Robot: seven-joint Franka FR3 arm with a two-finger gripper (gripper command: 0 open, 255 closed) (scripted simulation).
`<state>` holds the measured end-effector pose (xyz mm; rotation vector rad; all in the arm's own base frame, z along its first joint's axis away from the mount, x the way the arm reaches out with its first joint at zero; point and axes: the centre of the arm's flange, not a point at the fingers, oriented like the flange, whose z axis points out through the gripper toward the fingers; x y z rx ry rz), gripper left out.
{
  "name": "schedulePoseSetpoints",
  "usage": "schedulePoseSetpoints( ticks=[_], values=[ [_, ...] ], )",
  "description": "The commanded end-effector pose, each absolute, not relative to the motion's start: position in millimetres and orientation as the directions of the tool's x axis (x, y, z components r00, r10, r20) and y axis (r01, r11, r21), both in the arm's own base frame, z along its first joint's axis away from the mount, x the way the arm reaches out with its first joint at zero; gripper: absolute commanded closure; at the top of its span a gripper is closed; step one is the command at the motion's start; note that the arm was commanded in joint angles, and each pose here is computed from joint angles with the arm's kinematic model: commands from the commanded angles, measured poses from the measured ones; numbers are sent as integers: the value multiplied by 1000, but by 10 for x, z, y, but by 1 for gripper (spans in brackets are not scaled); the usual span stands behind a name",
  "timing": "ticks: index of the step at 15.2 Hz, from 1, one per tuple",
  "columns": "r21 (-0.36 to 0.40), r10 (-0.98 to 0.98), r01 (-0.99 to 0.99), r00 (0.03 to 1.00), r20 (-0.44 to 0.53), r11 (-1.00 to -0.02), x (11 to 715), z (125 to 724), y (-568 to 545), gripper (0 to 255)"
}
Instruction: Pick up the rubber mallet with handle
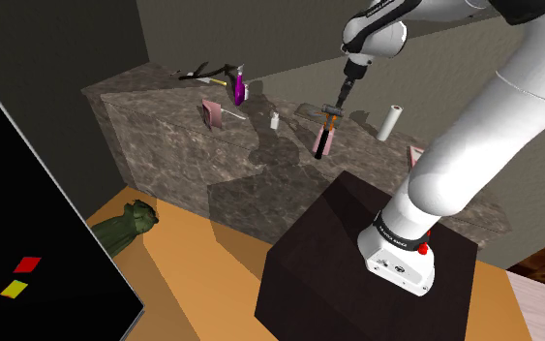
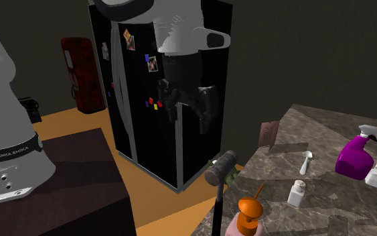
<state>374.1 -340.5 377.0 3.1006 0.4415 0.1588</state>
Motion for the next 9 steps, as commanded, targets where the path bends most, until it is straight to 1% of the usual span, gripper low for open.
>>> schedulePoseSetpoints(
  ticks=[1, 6, 9],
  values=[
    [22, 290, 289, 952, 99, -957, 3788, 3645, -3655, 0],
    [22, 312, 312, 945, 98, -950, 3946, 3318, -4210, 0],
    [22, 314, 313, 945, 98, -949, 3956, 3193, -4243, 0]
  ],
)
